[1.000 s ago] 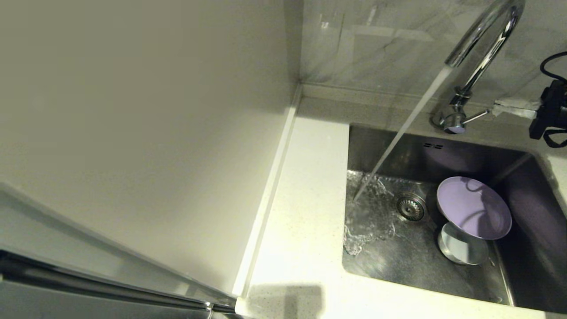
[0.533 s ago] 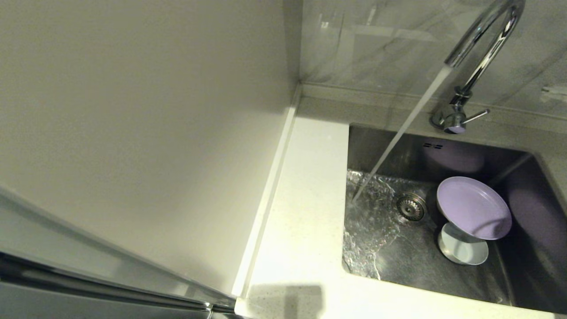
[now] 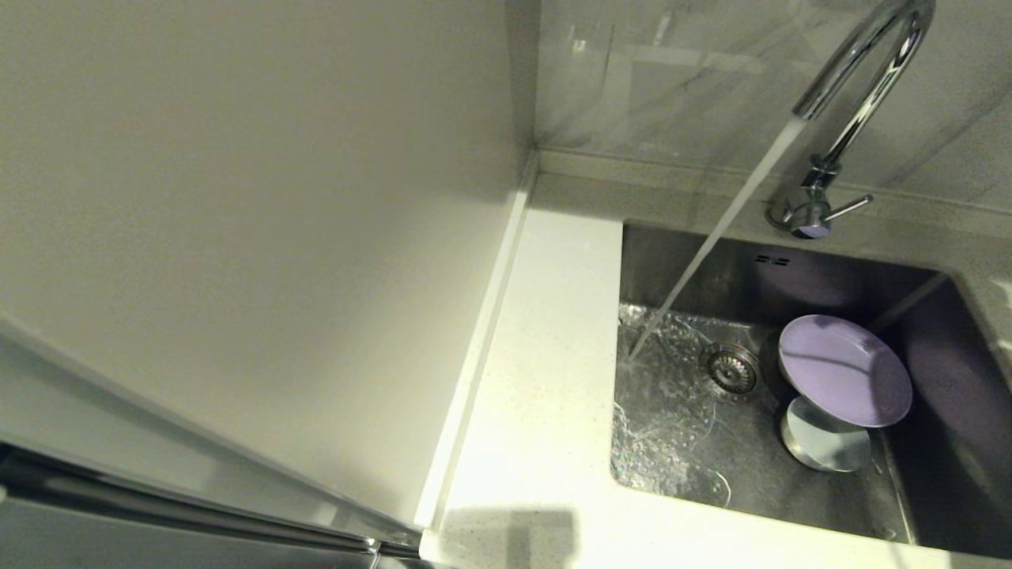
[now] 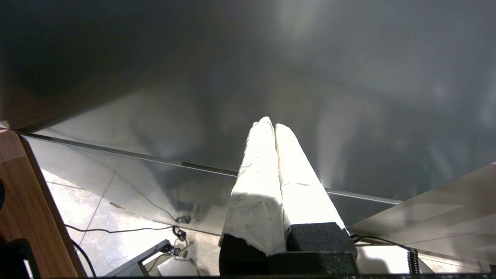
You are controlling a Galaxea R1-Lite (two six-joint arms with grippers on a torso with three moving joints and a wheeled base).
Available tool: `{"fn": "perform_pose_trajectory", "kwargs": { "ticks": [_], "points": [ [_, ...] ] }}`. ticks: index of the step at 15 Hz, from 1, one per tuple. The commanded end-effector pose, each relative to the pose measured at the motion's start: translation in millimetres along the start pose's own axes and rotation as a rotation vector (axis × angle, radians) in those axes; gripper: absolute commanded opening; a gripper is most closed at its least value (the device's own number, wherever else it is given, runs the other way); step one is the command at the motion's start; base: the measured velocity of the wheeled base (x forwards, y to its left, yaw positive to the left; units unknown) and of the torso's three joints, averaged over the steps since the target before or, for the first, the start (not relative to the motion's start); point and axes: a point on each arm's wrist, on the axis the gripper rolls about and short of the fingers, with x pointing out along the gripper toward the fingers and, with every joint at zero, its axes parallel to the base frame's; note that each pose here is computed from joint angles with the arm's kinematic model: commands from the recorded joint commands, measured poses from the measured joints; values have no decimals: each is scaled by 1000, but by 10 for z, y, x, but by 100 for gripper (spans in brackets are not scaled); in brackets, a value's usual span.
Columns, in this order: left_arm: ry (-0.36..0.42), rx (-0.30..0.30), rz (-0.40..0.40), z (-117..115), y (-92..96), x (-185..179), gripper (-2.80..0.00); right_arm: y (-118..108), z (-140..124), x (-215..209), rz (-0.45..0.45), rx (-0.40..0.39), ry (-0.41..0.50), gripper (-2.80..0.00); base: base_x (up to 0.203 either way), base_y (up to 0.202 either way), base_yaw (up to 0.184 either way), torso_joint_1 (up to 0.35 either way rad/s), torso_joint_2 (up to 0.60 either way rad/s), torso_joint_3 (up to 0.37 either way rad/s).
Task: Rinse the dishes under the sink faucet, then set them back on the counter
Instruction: Wait for the water to rinse the bowl
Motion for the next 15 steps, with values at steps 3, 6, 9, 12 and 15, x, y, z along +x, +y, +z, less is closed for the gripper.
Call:
{"fn": "perform_pose_trajectory", "kwargs": {
  "ticks": [3,6,9,12,15],
  "points": [
    [3,0,0,-9,0,2,-280,1068,-380,194,228,-201,69,-280,0,0,0,0,0,0],
    [3,0,0,-9,0,2,-280,1522,-993,56,331,-416,79,-280,0,0,0,0,0,0],
    [3,0,0,-9,0,2,-280,1793,-1485,-44,202,-520,111,-280,0,0,0,0,0,0],
    [3,0,0,-9,0,2,-280,1813,-1789,-263,-433,-488,281,-280,0,0,0,0,0,0],
    [3,0,0,-9,0,2,-280,2016,-2260,-783,-942,-514,387,-280,0,0,0,0,0,0]
  ]
}}
